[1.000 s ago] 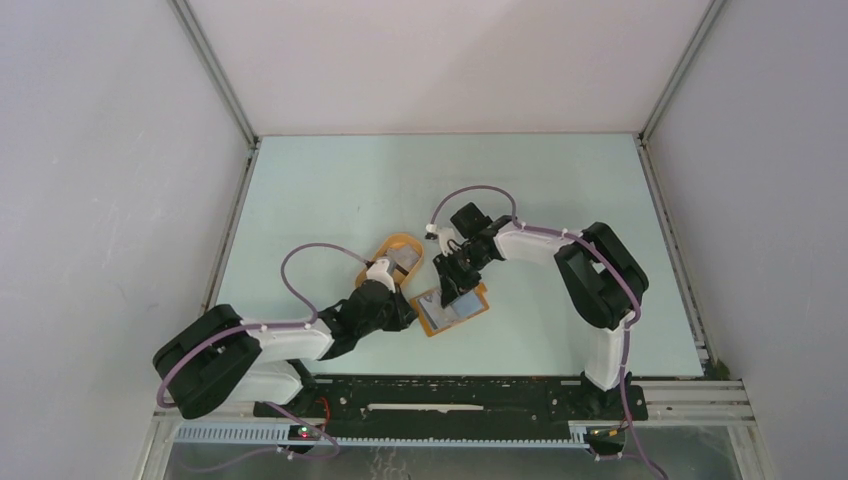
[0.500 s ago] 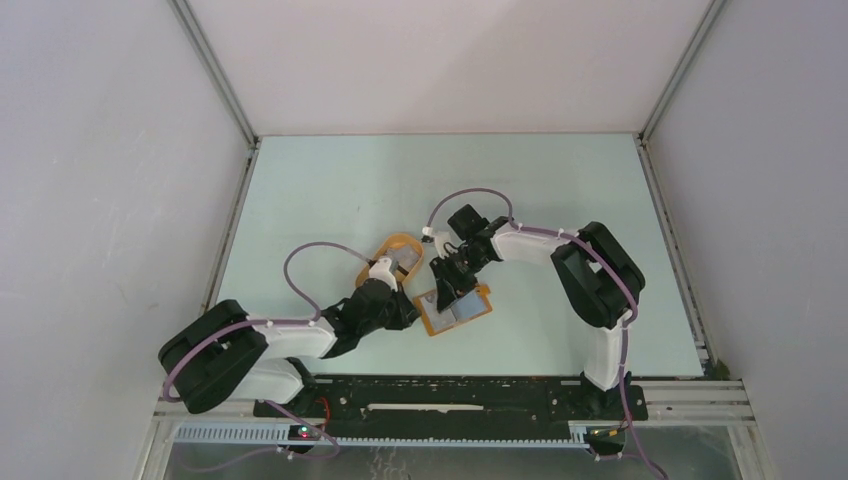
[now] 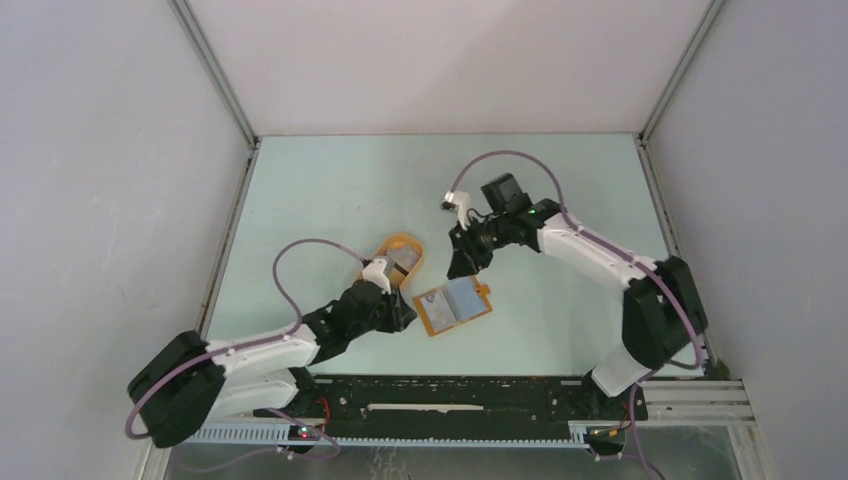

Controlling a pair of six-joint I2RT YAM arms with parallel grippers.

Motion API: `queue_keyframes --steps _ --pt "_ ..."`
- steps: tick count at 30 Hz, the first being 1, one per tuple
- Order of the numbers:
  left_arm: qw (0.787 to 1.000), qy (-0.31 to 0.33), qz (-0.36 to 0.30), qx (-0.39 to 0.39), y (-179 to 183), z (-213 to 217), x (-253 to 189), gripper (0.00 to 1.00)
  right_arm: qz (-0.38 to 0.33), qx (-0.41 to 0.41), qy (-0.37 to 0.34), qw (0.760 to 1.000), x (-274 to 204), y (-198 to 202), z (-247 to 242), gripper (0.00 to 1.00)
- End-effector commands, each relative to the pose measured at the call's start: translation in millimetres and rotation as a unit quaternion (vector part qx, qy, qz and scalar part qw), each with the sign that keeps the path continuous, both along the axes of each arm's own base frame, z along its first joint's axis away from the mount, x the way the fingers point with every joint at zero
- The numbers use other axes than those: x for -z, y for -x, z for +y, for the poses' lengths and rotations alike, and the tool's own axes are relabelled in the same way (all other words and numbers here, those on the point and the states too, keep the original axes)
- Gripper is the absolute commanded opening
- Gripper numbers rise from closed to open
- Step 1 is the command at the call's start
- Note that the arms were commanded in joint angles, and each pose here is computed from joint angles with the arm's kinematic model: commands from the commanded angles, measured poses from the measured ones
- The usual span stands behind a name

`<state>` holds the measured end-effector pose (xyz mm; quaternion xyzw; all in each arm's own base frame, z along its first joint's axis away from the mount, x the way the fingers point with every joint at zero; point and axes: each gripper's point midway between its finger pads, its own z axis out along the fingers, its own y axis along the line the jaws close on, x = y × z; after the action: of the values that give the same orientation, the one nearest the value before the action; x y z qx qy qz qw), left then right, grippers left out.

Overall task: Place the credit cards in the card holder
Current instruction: Insert the credit card into the card holder, then pick up the credit card from the storage box.

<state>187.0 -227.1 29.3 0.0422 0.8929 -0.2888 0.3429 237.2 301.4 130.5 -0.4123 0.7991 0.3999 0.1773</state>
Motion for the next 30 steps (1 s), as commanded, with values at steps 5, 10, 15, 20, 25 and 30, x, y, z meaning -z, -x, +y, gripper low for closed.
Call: queue_keyframes --steps 5,10,15,20,25,30 --pt "0.992 0.014 -0.125 0.018 -7.5 13.5 -76.1 0.55 -0.209 -0.009 -0.045 0.977 -90.5 -17.9 -21.3 0.42" --pt "0.981 0.0 -0.194 -0.031 -18.2 43.6 -106.0 0.78 -0.285 0.015 -0.052 0.957 -118.2 -45.1 -20.3 0.99" --pt "0.969 0.014 -0.234 -0.083 -28.9 68.4 -124.5 0.94 -0.18 -0.075 -0.086 0.977 -122.9 -30.0 10.8 0.99" --pt "0.963 0.06 -0.227 -0.135 -38.3 86.0 -124.6 0.98 -0.085 -0.101 -0.078 0.988 -101.8 -30.2 50.8 0.92" --pt "0.958 0.107 -0.188 -0.189 -46.3 106.8 -106.5 0.97 0.011 -0.113 -0.071 0.991 -76.0 -30.0 89.7 0.84" --pt "0.952 0.146 -0.146 -0.224 -47.1 117.0 -74.7 0.9 0.056 -0.087 -0.029 0.994 -39.5 -38.2 121.4 0.82"
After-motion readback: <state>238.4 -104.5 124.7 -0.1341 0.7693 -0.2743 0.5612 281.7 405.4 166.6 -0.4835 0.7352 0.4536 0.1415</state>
